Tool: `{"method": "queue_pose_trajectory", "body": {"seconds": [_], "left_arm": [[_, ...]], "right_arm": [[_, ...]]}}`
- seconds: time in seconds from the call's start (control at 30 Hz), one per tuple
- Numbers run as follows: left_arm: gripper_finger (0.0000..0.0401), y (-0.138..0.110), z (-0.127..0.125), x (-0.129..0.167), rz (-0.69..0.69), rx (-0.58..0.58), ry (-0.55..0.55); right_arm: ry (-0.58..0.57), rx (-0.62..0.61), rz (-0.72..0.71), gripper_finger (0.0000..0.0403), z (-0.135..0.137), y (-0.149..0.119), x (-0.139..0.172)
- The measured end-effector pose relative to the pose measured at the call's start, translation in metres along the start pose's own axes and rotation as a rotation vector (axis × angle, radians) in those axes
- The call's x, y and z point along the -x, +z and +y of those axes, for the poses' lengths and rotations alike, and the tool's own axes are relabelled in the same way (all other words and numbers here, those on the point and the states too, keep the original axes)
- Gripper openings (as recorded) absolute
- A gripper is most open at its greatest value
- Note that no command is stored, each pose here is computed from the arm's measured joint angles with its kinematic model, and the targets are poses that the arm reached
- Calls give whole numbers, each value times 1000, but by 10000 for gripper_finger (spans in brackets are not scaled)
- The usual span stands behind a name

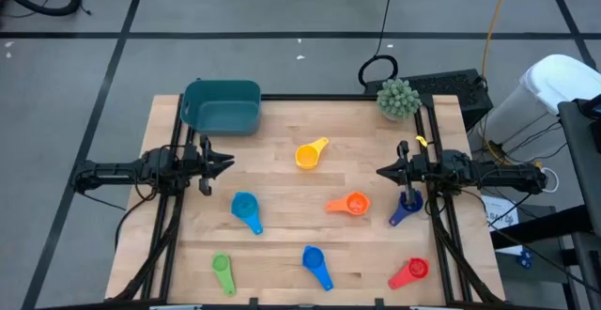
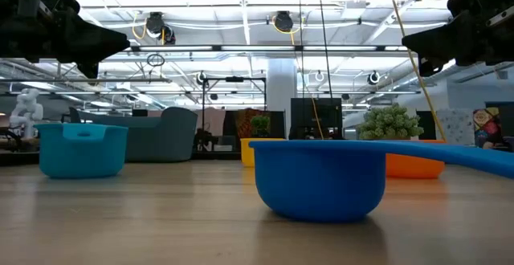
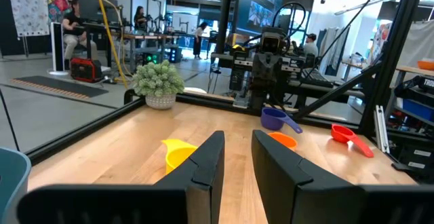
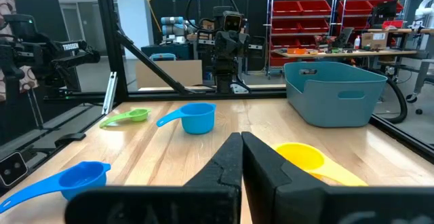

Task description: Nest measuring cups in basket

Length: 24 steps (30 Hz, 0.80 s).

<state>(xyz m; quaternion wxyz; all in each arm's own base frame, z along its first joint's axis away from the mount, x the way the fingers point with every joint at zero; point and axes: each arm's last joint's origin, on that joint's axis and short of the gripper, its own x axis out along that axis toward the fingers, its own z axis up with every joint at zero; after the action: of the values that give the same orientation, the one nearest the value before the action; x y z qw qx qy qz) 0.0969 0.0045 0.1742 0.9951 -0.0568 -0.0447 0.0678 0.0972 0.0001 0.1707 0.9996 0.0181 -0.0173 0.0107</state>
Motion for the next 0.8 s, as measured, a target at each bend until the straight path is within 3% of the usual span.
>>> {"method": "queue_pose_trajectory", "body": {"seconds": [0.8], "left_arm": [[79, 0, 0, 0, 0, 8, 0]], "right_arm": [[0, 0, 0, 0, 0, 0, 0]]}}
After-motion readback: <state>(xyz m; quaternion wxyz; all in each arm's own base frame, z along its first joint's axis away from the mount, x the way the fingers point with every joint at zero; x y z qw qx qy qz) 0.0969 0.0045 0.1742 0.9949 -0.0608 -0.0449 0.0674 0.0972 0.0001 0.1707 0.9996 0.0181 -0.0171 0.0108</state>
